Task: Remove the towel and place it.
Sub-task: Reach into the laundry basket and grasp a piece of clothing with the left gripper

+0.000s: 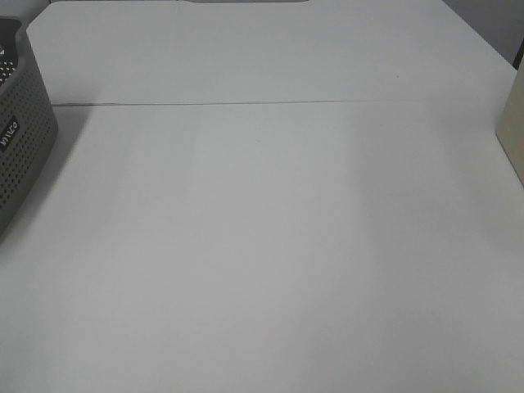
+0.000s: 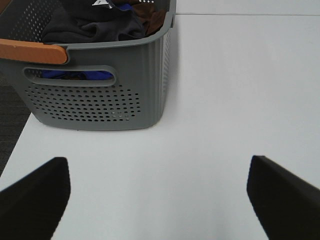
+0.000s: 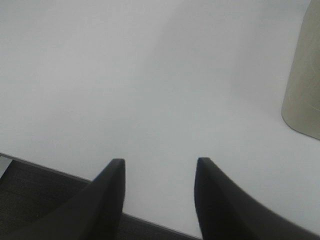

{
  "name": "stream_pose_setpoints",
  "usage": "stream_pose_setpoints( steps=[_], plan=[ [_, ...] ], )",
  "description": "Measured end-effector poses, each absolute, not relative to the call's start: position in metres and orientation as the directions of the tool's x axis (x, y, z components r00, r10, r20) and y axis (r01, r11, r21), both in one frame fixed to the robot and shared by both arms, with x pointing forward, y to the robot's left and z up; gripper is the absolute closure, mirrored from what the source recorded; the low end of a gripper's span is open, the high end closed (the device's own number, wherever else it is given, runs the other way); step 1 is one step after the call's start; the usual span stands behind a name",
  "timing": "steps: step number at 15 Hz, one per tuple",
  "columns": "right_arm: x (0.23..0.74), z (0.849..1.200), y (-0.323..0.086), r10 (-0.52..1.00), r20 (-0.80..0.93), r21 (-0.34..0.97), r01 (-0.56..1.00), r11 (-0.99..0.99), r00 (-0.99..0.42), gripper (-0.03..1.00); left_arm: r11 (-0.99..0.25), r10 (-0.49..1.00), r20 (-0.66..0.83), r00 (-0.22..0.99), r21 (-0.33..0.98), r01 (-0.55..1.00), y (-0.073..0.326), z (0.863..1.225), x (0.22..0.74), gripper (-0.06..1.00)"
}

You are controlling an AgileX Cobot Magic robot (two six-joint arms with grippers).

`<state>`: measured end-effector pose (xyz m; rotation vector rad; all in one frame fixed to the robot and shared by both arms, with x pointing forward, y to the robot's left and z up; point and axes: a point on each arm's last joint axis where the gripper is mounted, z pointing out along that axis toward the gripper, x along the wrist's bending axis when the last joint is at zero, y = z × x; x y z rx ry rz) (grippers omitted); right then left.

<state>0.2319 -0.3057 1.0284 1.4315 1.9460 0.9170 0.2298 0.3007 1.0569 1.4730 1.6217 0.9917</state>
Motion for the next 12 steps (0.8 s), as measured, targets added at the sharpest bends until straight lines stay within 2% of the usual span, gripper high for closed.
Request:
stream_pose_setpoints(
  steps=[4, 9, 12],
  plan=[
    [0.2319, 1.0284, -0.3058, 0.959, -0.037, 0.787, 0.583, 0.201, -0.28, 0.51, 0.051, 0.996, -0.013, -0.088, 0.896, 0.442, 0.3007, 1.0569, 0.2298, 0.05],
    [0.2331, 1.0286, -0.3098, 0.971, -0.049, 0.789, 0.587, 0.181, -0.233, 0.16, 0.051, 0.996, -0.013, -0.088, 0.896, 0.442, 0.3007, 1.0569, 0.2298, 0.05],
    [0.2331, 1.0286, -0.3098, 0.971, -0.05, 0.789, 0.587, 0.182, -0.234, 0.15, 0.051, 0.996, -0.013, -0.088, 0.896, 0.442, 0.3007, 1.0569, 0.2298, 0.05]
  ],
)
